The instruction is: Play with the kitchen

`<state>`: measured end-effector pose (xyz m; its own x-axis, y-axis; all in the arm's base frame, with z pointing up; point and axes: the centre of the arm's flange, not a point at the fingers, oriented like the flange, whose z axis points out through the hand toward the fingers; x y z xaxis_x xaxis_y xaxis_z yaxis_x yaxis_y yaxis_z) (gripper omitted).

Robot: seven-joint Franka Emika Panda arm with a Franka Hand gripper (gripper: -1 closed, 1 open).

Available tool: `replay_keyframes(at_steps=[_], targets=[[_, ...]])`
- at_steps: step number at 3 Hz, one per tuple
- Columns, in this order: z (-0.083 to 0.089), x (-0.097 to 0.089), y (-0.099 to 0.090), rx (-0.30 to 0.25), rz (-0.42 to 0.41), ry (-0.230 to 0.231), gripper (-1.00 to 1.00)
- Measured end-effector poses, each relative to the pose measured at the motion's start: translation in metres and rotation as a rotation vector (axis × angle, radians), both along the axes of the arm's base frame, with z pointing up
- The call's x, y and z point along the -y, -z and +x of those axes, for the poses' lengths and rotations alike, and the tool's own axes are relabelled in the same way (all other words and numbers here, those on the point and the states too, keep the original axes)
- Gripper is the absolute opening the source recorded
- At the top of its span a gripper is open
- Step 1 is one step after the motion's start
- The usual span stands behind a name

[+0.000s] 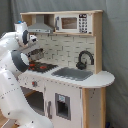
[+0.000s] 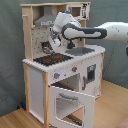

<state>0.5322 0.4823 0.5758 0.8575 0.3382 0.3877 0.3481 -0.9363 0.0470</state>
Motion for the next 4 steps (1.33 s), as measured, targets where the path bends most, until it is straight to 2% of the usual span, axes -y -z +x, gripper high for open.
replay_keyframes(at_steps=[1,2,3,4], targets=[[-0.014,-0.016,0.027,-0.092,-0.051,-0.074,-1.00],[-0.008,0.015,0.009,-0.143,-0.069,-0.026,-1.00],[-0.006,0.040,0.005,-0.216,-0.099,0.018,-1.00],[0.001,0.067,0.033,-0.324,-0.146,0.092,-1.00]])
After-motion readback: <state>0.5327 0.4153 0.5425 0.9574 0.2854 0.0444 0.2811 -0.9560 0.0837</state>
